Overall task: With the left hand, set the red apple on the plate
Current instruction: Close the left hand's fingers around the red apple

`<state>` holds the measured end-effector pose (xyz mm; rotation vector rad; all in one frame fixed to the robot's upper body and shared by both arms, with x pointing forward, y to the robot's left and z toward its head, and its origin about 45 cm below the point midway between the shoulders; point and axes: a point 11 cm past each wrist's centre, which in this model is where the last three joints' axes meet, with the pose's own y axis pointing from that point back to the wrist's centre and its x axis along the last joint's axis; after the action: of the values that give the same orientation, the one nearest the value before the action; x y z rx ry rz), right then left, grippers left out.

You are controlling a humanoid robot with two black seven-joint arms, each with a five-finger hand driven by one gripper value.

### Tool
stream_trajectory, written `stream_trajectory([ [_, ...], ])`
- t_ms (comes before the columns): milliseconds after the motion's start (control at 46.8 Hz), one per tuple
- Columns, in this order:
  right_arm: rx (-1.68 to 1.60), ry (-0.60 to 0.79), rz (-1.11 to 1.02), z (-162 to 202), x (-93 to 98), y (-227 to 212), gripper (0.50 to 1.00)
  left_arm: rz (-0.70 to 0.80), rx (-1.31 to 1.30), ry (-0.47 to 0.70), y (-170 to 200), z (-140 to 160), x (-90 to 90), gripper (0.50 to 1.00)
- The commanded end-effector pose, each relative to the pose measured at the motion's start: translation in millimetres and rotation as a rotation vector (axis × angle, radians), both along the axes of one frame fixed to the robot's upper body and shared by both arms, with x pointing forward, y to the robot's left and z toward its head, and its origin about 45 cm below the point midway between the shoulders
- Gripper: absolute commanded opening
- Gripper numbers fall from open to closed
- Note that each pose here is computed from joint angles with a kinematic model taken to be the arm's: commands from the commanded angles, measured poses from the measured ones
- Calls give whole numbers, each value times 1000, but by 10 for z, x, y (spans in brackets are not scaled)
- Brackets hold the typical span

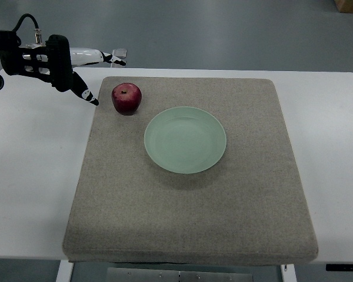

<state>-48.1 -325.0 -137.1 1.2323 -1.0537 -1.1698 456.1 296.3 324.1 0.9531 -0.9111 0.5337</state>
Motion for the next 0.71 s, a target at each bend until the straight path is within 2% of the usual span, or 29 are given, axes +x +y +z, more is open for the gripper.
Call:
stream_trajectory([
  [0,0,0,0,0,1,0,964,0,-8,7,-72,-96,29,996],
  [235,0,0,0,0,1,0,964,24,-34,14,-235,-375,143,996],
  [428,0,0,0,0,1,0,964,15,-22,10,-347,-585,134,996],
  [684,0,0,0,0,1,0,964,18,-19,2,-373,-637,145,994],
])
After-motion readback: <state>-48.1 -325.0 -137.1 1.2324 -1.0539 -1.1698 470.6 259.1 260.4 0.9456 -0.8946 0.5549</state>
